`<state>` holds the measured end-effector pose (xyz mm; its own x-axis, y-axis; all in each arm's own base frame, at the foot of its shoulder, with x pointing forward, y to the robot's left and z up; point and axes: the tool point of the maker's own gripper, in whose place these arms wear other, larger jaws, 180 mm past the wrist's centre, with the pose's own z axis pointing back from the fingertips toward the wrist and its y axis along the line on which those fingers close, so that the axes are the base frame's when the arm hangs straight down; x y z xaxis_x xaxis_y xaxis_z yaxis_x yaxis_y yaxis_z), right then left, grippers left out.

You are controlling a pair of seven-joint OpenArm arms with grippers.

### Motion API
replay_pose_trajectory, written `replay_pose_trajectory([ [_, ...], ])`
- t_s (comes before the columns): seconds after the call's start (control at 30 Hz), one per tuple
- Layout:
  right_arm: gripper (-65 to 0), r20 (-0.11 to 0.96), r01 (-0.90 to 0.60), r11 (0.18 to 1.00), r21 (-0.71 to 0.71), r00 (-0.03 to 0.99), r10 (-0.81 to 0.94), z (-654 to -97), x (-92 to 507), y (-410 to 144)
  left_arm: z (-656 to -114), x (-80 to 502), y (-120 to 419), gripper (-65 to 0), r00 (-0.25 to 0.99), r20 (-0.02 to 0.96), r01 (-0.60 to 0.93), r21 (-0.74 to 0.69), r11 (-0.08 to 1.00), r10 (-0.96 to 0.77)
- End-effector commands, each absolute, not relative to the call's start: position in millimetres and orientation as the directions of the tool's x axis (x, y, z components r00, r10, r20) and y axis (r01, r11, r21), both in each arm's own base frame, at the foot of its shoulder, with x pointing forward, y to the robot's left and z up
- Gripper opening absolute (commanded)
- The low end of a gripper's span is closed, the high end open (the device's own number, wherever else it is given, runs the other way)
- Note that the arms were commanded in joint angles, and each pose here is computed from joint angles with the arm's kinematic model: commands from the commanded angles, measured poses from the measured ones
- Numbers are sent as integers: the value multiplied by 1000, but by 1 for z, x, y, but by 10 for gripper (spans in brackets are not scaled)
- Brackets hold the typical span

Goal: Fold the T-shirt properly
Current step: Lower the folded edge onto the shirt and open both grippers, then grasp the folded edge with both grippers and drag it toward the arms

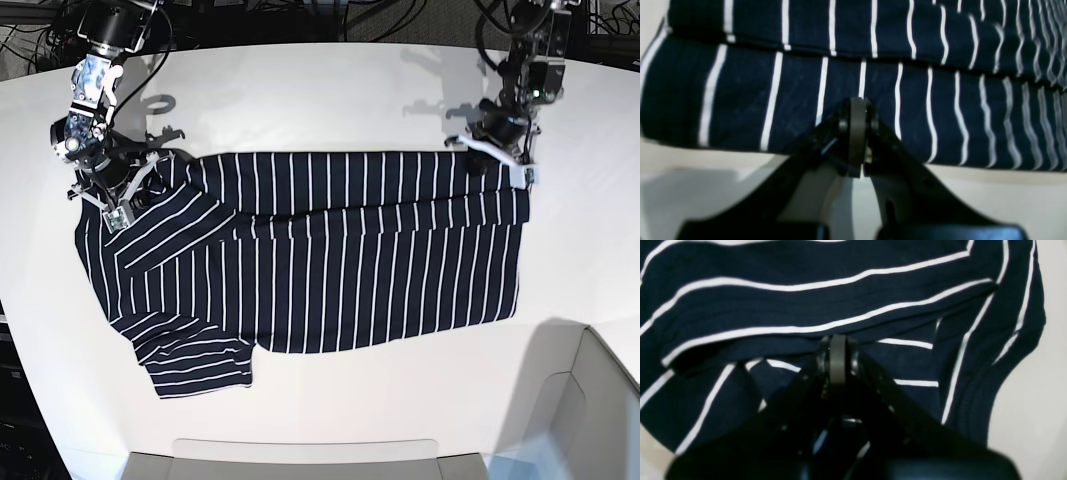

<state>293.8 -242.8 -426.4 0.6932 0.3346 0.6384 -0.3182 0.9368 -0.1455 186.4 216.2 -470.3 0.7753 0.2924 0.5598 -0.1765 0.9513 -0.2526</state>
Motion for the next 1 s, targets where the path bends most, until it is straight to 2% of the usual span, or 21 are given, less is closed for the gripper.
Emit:
replay_pose_trajectory([
  [0.0, -632, 489, -365, 916, -166, 776, 398, -449, 264, -254, -510, 106, 223, -650, 924, 278, -232, -135, 963, 262],
  [0.17, -631, 483, -363, 917, -168, 780, 397, -450, 263, -256, -509, 81, 224, -650, 939, 250, -216, -109, 970, 237],
  [0.33, -630, 510, -289, 941, -178, 790, 339, -441, 264, -277, -496, 71, 233, -650, 910, 328, -233, -99, 967, 253],
  [0.5, -630, 560, -225, 952, -206, 771, 303, -421, 279, -294, -451, 104, 223, -650, 844, 472, -211, -147, 966, 256],
  [0.57, -630, 579, -218, 950, -223, 754, 309, -412, 285, -295, -420, 126, 218, -650, 788, 554, -205, -176, 963, 269],
  [0.67, -631, 595, -215, 946, -244, 737, 321, -401, 290, -296, -393, 146, 217, -650, 722, 626, -219, -199, 955, 296],
  [0.8, -631, 650, -208, 952, -226, 695, 306, -388, 297, -280, -383, 177, 202, -650, 677, 666, -194, -248, 949, 312],
  [0.97, -630, 665, -212, 955, -209, 685, 298, -387, 299, -267, -383, 209, 151, -650, 728, 612, -114, -338, 934, 311],
])
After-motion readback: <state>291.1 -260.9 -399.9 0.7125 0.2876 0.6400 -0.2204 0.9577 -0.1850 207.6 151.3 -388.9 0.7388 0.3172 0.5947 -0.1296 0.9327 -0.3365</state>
